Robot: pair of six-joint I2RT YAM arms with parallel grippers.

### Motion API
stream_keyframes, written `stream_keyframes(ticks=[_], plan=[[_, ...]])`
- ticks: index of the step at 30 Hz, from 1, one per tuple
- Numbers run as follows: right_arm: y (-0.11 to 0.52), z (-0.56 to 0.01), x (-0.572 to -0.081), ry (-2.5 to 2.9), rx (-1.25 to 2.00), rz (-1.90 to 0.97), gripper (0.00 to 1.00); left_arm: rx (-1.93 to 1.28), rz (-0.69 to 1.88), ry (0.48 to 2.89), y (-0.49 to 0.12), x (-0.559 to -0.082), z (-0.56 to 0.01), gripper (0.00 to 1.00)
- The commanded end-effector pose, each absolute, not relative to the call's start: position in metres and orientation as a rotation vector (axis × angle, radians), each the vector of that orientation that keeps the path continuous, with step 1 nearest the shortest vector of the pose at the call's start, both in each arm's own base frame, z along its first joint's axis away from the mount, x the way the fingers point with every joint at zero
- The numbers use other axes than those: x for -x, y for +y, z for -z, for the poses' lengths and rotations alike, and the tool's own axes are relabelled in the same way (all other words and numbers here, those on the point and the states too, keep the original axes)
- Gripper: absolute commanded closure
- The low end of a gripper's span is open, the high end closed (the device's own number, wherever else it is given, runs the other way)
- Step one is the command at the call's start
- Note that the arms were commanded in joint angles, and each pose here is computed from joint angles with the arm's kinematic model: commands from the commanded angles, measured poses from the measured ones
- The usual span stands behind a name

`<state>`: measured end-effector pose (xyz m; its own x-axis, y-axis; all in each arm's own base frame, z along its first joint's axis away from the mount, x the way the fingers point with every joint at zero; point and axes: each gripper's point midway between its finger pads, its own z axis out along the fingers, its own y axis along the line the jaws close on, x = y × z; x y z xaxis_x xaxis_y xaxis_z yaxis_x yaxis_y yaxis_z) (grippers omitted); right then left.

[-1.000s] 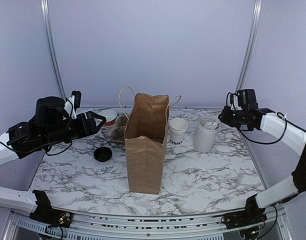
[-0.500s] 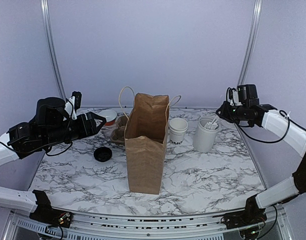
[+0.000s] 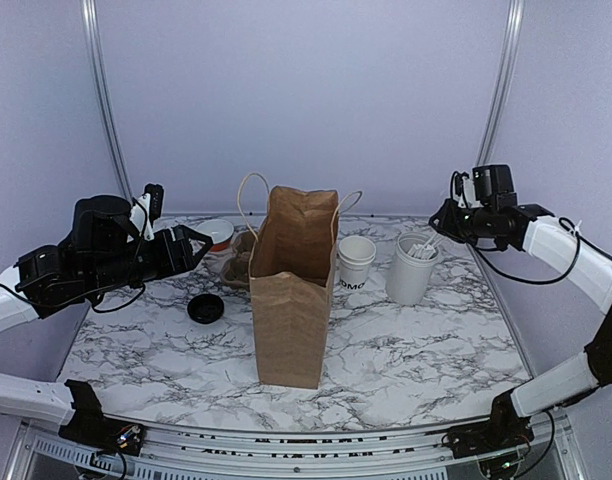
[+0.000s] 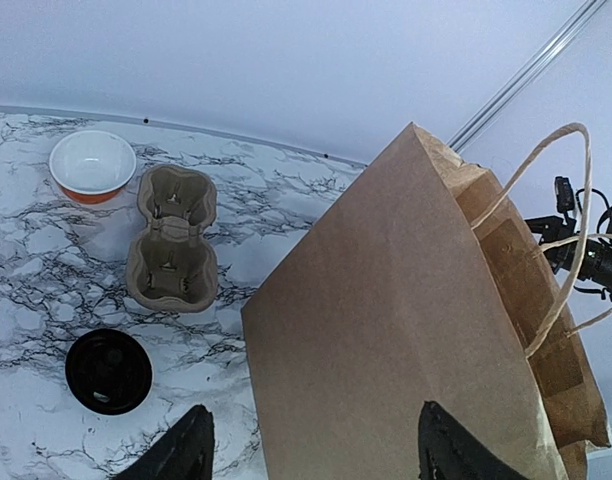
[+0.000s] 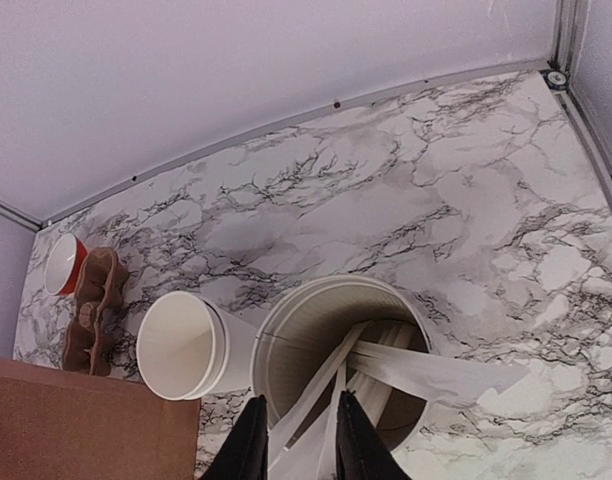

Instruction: Pack the takeout coffee

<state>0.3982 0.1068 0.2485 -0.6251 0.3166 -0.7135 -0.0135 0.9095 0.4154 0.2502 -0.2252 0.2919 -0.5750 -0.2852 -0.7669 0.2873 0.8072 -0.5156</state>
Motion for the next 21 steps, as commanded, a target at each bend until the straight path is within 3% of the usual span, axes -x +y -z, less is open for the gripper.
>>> stream_keyframes(ticks=[1,17,21], plan=[[0.111,-0.236,-0.400,2.219,-0.210,-0.479,0.76,0.006,0.788,2.024,-0.225,-0.250,-0.296,0.30],[0.106,-0.220,-0.430,2.200,-0.252,-0.407,0.80,0.005,0.791,2.010,-0.222,-0.249,-0.301,0.30],[0.105,-0.226,-0.435,2.185,-0.255,-0.396,0.89,0.004,0.788,2.009,-0.222,-0.249,-0.301,0.30]])
